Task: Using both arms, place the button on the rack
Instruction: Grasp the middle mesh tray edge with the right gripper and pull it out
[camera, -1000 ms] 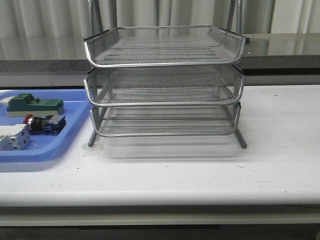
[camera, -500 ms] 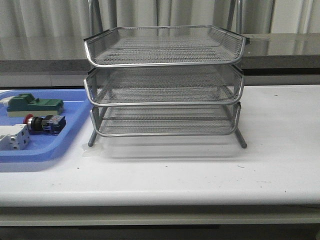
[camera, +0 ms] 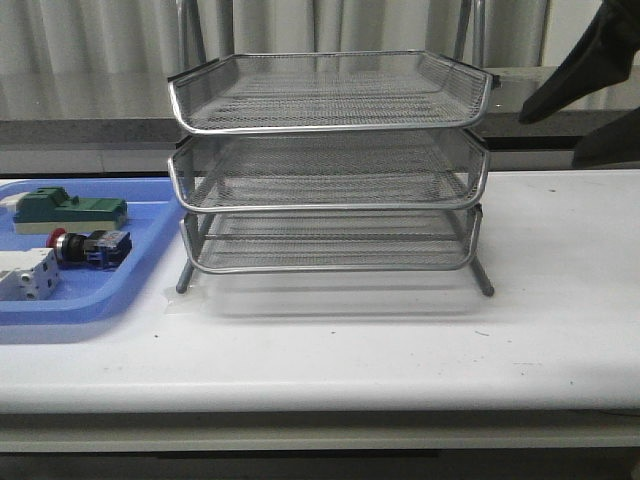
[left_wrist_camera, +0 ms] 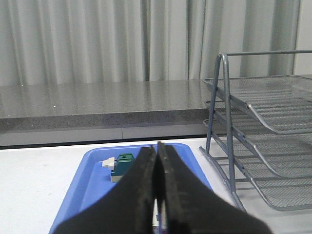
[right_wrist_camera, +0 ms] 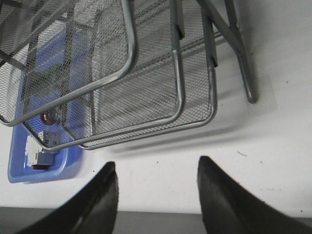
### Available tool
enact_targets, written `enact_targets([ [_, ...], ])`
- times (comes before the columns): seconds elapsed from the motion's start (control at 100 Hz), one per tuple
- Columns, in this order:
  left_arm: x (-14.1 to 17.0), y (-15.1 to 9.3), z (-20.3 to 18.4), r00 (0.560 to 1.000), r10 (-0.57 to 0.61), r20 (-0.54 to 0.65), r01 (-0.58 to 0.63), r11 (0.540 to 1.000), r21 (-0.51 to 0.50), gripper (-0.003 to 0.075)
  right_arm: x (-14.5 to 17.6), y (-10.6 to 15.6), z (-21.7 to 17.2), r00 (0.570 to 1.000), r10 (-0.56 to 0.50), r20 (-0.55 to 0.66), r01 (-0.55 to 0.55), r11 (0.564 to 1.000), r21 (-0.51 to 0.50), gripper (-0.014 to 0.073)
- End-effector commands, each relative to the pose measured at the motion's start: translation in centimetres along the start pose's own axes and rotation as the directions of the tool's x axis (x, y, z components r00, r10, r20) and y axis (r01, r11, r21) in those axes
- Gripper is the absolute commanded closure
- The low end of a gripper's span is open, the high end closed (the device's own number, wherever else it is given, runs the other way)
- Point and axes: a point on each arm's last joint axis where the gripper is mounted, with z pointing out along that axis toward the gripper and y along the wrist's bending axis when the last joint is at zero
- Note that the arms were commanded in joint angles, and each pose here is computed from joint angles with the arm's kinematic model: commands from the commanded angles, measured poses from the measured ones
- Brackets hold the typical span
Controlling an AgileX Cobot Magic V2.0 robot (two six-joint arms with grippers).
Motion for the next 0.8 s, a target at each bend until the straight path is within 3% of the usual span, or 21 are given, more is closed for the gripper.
enact_targets([
  [0.0,0.3,0.0,-0.2,0.997,-0.014,0.073,0.014,1.000,0.004,0.0741,-1.1,0.5,0.7,0.999,0.011,0.053,-0.009,0.999,-0.033,0.0202],
  [0.35,0.3,0.0,-0.2,0.997,-0.014,0.073,0.014,1.000,0.004,0.0741,-1.4,0.2,4.7,1.000,0.012,-0.002,-0.013,0.992,-0.129,0.0202],
  [0.79,0.3,0.0,-0.2,0.997,-0.014,0.073,0.014,1.000,0.004,0.0741,-3.0,-0.1,9.4,0.997,0.041,-0.061,-0.050,0.986,-0.159,0.0202],
])
